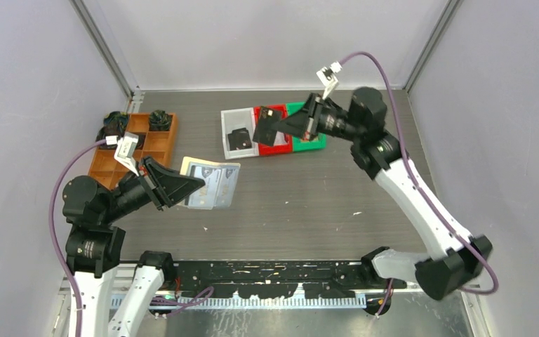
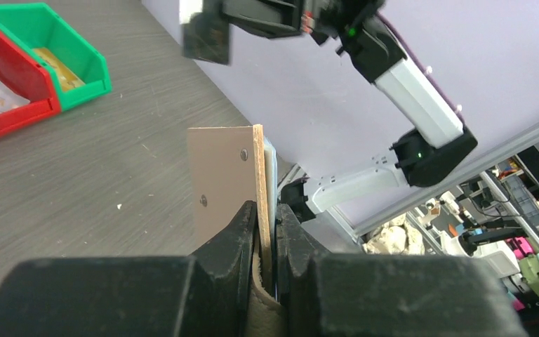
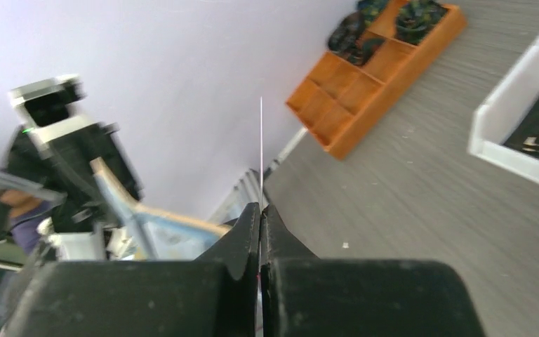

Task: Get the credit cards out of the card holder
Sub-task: Place the credit card in the storage box.

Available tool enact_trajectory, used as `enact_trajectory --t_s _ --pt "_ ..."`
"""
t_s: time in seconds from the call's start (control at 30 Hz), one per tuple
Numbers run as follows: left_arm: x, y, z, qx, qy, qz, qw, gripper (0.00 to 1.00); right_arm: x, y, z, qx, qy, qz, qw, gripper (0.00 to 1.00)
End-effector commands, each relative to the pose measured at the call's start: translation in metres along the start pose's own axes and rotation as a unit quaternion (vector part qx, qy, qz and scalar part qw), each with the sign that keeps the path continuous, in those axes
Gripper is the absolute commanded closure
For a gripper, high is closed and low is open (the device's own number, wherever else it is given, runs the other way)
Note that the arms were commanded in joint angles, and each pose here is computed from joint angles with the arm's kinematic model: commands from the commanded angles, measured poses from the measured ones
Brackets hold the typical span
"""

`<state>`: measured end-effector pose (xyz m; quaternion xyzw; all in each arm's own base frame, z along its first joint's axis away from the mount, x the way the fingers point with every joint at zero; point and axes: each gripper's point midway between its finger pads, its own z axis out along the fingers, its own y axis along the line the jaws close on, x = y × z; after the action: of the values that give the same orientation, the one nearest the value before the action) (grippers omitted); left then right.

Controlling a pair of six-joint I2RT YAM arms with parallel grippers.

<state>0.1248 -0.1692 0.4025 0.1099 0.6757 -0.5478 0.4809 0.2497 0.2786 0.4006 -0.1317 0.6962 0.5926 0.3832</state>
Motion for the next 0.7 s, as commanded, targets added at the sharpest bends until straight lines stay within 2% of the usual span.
enact_trajectory --t_s 0.0,0.13,0.3,0.47,0.67 --pt "-0.008 -0.021 -0.007 0.023 -0.014 0.056 0.998 0.95 0.020 -0.093 0.034 0.115 0.087 0.014 0.989 0.99" --pt "-0.005 -0.028 -0.009 0.039 -0.008 0.065 0.997 0.95 0.005 -0.158 0.082 0.159 0.114 -0.009 0.981 0.99" --pt "-0.005 -0.035 -0.010 0.058 -0.002 0.071 0.996 0.96 0.017 -0.240 0.141 0.197 0.169 0.022 0.965 0.99" --pt "-0.007 -0.040 -0.010 0.068 0.000 0.075 0.995 0.96 0.032 -0.282 0.191 0.198 0.174 0.028 0.964 0.99" --pt "-0.007 -0.041 -0.010 0.069 0.001 0.075 0.995 0.97 0.038 -0.291 0.216 0.185 0.150 0.028 0.971 0.99"
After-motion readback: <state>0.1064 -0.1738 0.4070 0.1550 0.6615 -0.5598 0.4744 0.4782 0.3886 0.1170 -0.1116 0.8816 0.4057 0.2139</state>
